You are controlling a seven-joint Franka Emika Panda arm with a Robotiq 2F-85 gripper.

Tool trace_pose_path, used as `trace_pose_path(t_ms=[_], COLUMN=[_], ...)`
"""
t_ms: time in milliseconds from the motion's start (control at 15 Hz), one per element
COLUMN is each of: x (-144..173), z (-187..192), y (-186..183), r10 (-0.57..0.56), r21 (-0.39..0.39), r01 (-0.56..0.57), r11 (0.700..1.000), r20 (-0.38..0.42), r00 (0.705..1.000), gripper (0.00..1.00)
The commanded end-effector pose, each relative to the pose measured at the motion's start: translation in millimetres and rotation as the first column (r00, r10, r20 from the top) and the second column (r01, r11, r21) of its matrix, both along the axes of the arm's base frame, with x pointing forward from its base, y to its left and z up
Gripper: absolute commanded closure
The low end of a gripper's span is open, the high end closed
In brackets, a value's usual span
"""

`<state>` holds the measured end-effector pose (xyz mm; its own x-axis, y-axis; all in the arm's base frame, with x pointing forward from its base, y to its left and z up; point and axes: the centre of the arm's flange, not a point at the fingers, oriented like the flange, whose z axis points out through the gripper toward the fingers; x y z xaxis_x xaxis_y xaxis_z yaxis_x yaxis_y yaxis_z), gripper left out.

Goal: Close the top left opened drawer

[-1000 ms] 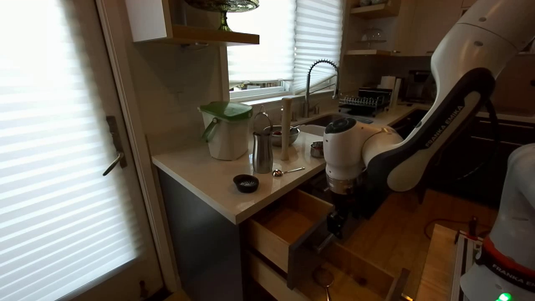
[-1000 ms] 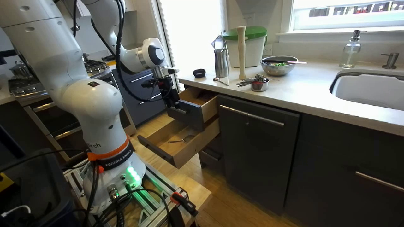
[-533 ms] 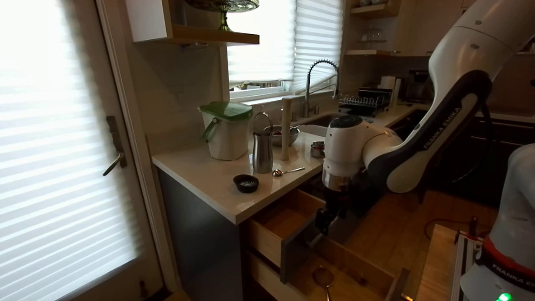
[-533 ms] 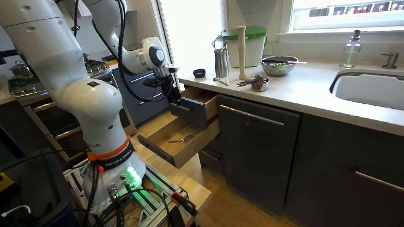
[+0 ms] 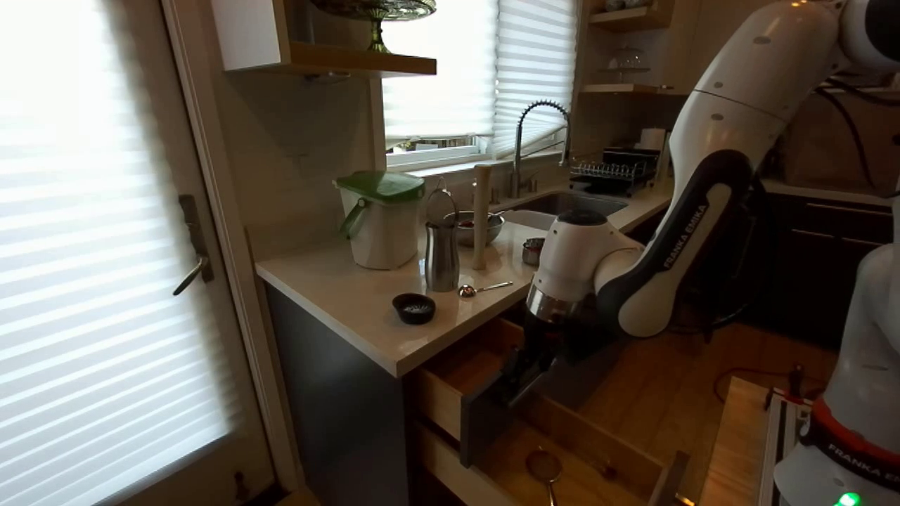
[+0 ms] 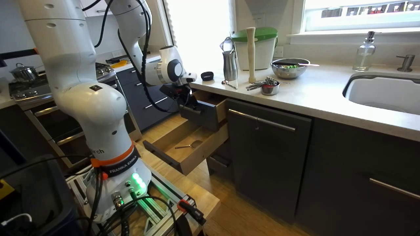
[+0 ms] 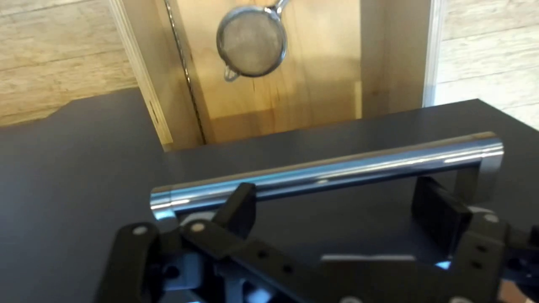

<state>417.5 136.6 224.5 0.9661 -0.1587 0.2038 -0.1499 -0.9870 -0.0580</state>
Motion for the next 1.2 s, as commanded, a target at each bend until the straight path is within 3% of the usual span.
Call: trace_pose_path(t_ms=[0,133,667,733,933,1133], x=[23.6,35.4,-3.9,-6.3,-8.8,-3.5], z=[1.4,14.3,26.1,20.6,7.0,-11.9], y=[-12.0,-16.4,19.1,23.3,29.6,23.7], r10=[0.008,0.030,0.178,0.184,0.249,0.202], r21=[-0.006,-0.016,-0.163,-0.194,-0.179,-0.140], r01=[-0.007,-0.028,-0.195,-0.201,-0.248,-0.201], r11=[1.000,0.999,0.967,0.960,0.952,0.970], r20=[0.097,0.109,-0.115,-0.100,-0.022,-0.005], r00=[0.995,0.994,0.977,0.978,0.968,0.979], gripper=[0.00,0.00,0.00,0.00,0.00,0.00])
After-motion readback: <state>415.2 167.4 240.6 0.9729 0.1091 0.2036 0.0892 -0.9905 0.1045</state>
